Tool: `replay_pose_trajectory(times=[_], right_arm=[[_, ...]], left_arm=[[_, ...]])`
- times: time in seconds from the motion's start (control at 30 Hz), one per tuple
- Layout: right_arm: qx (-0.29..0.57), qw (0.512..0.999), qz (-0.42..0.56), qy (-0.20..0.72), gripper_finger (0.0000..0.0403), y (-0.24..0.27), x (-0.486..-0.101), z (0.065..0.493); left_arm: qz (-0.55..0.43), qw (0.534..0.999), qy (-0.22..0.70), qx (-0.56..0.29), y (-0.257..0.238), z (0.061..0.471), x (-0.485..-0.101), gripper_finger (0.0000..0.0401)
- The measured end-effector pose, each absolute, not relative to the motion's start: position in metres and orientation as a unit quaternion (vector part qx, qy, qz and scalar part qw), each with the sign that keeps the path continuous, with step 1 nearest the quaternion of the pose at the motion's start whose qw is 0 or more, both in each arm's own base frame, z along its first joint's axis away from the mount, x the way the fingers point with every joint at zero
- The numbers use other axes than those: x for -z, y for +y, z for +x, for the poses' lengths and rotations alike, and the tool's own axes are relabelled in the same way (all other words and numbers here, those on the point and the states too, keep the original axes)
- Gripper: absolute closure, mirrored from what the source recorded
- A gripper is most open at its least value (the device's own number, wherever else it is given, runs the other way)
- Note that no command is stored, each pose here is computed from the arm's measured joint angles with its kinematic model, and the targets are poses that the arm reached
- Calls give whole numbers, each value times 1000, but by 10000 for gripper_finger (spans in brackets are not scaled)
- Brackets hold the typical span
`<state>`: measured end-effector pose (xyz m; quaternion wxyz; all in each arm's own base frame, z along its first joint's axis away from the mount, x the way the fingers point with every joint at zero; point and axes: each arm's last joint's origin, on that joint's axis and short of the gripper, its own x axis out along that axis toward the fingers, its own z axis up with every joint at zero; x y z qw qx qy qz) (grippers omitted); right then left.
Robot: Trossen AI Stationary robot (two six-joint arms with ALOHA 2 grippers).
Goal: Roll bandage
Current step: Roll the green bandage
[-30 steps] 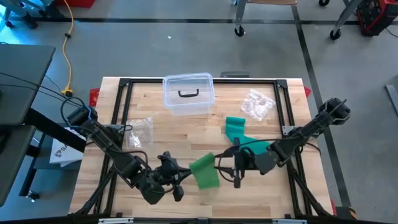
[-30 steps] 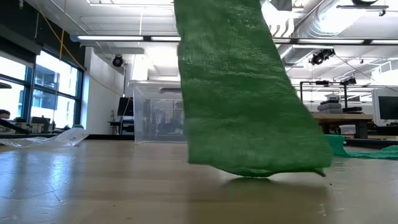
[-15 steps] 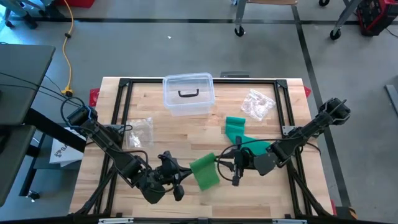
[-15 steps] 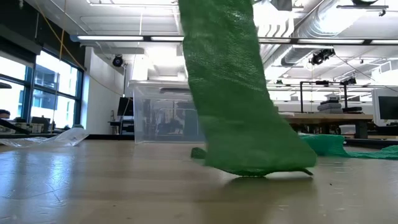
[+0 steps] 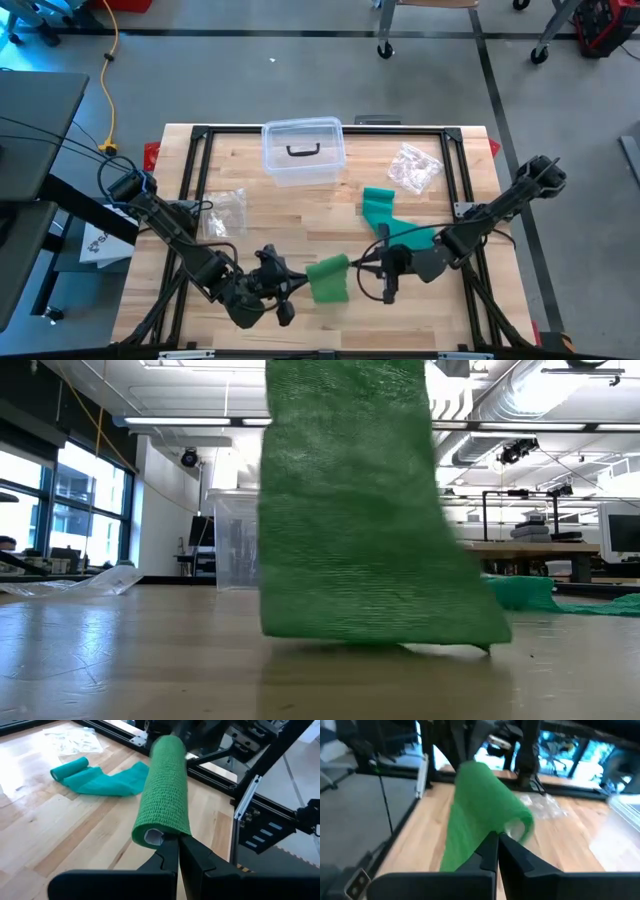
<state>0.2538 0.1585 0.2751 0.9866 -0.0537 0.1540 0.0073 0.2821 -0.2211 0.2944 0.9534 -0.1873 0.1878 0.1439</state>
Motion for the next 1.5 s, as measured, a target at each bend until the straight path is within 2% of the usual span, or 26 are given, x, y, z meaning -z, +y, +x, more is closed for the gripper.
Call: replay_pose_trajectory(times=[0.13,0.33,0.4,0.57,0.67,0.77,0.83,0.93,1.13,1.17,1.5], right_arm=[[18,988,-32,153,402,151,-285,244],[-31,987,-15,159,382,152,-289,240],[-46,982,0,182,360,154,-284,239],[-57,973,21,223,274,163,-255,236],[-60,978,37,197,234,169,-239,243],[-43,985,49,159,220,172,-224,254],[-42,988,43,141,226,173,-217,262],[-43,991,40,121,260,174,-213,270],[-65,992,33,103,382,175,-216,272],[-72,992,33,100,392,177,-218,270],[-129,989,59,38,401,187,-262,238]], left_arm=[[-187,954,189,-140,-223,281,-294,401],[-187,954,190,-140,-223,281,-294,401],[-187,954,189,-140,-223,281,-294,401],[-186,954,187,-141,-223,280,-294,401],[-186,954,187,-141,-223,280,-295,401],[-186,954,187,-142,-223,281,-295,401],[-186,954,187,-143,-222,281,-295,401],[-186,954,187,-143,-222,281,-295,401],[-185,954,188,-144,-222,281,-295,401],[-184,954,189,-144,-222,281,-294,401],[-184,951,201,-148,-221,279,-292,401]])
